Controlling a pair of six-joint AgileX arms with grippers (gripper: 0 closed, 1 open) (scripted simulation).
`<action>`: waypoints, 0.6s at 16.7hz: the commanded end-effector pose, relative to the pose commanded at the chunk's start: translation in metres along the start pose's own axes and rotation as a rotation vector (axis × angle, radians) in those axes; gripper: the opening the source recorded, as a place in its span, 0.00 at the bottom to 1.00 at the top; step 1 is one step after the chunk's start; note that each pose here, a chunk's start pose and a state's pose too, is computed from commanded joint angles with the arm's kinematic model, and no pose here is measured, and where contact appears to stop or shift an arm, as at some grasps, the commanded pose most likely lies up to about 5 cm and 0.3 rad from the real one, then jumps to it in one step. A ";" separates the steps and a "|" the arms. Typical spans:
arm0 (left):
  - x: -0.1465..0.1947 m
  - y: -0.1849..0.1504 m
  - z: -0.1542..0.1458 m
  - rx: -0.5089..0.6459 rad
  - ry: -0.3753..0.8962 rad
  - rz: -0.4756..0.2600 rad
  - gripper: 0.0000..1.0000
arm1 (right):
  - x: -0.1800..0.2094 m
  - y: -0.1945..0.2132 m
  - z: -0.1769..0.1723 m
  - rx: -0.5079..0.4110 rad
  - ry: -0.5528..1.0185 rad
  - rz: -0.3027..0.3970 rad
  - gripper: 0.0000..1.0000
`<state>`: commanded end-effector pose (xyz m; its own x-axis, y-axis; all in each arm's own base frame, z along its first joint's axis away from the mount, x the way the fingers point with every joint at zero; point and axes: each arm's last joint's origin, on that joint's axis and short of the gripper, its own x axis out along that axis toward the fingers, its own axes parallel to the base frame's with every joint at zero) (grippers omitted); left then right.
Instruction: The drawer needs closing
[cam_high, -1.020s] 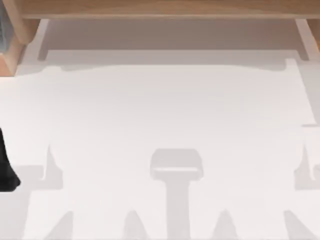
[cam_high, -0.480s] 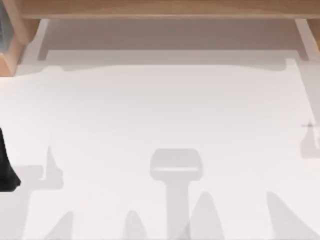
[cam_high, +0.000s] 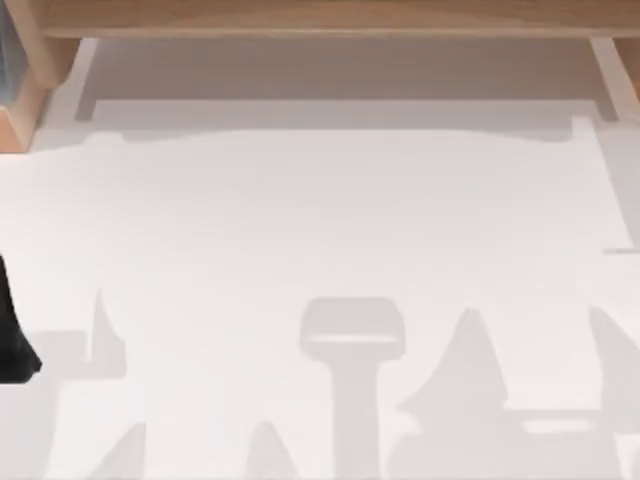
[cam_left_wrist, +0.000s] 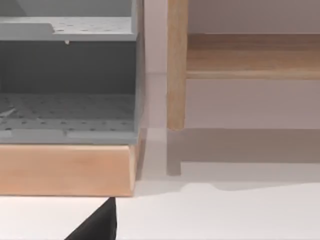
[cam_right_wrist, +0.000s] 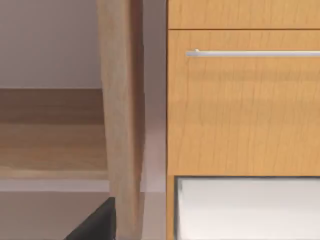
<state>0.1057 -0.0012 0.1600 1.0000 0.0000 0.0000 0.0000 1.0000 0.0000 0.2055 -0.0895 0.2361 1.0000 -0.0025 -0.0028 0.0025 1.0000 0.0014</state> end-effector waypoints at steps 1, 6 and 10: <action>0.000 0.000 0.000 0.000 0.000 0.000 1.00 | 0.003 -0.005 0.000 -0.001 -0.001 0.001 1.00; 0.000 0.000 0.000 0.000 0.000 0.000 1.00 | 0.006 -0.009 0.000 -0.001 -0.003 0.002 1.00; 0.000 0.000 0.000 0.000 0.000 0.000 1.00 | 0.007 -0.009 -0.001 -0.036 -0.010 0.007 1.00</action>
<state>0.1057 -0.0012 0.1600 1.0000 0.0000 0.0000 0.0000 1.0000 0.0000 0.2128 -0.0988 0.2349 1.0000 0.0043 0.0066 -0.0041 0.9994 -0.0351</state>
